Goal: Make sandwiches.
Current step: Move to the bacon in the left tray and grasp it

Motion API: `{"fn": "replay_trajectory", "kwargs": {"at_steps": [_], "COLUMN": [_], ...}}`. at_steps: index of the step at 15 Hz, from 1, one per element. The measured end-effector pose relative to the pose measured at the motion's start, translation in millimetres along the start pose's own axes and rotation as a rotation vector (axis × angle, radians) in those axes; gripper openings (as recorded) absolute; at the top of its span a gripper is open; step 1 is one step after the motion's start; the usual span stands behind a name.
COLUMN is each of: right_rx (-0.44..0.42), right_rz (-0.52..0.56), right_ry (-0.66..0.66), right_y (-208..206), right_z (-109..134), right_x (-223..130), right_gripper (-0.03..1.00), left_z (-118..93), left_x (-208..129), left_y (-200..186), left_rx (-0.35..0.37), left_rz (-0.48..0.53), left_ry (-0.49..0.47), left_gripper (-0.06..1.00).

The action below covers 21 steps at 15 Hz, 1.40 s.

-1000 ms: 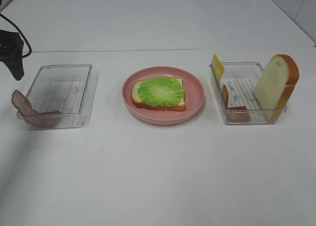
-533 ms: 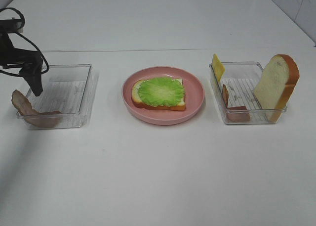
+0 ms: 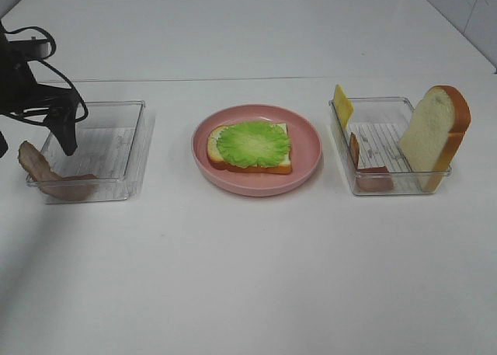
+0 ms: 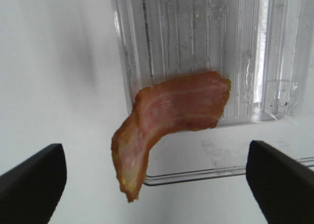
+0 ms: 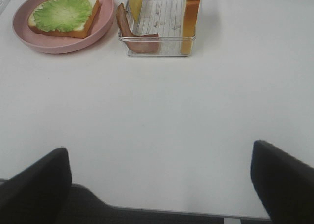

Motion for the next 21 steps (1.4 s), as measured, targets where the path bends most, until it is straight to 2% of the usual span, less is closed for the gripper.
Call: {"fn": "replay_trajectory", "kwargs": {"at_steps": [4,6,8,9,12,14,16,19,21], "right_rx": [0.000,0.000,0.000,0.000,0.000,0.000,0.000,0.000,0.000], "right_rz": [0.000,0.000,0.000,0.000,0.000,0.000,0.000,0.000,0.000], "right_ry": [0.000,0.000,0.000,0.000,0.000,0.000,0.000,0.000,0.000], "right_y": [0.0,0.0,0.0,0.0,0.0,0.0,0.0,0.0,0.0], "right_z": [0.0,0.0,0.0,0.0,0.0,0.0,0.0,0.0,0.0], "right_x": [0.0,0.0,0.0,0.0,0.0,0.0,0.0,0.0,0.0], "right_gripper": [0.96,0.96,0.96,0.96,0.96,0.96,0.96,0.96,0.96], "left_z": [-0.6,-0.6,-0.4,-0.4,-0.4,0.4,0.7,0.9,1.1], "left_x": [-4.6,-4.6,-4.6,-4.6,-4.6,-4.7,-4.8,-4.8,-4.9], "left_y": [10.3,10.3,10.3,10.3,10.3,10.3,10.3,10.3,10.3], "left_rx": [-0.008,-0.008,-0.007,-0.007,-0.007,-0.002,0.000,0.002,0.002], "left_rz": [0.050,0.050,0.051,0.051,0.051,0.052,0.052,0.052,0.053], "left_ry": [0.000,-0.002,-0.002,-0.002,-0.002,0.001,0.002,0.010,0.011], "left_gripper": [0.87,0.81,0.66,0.54,0.43,0.31,0.24,0.03,0.00]}}
Point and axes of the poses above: a point on each arm's last joint axis where the gripper is mounted, y pointing out along that axis toward the gripper, z along the wrist's bending axis when the last joint is at zero, x = y × z, the point moved 6 cm from there along y, pointing out along that axis toward the gripper, and after that the axes turned 12 degrees about y, right-handed, at the moved point
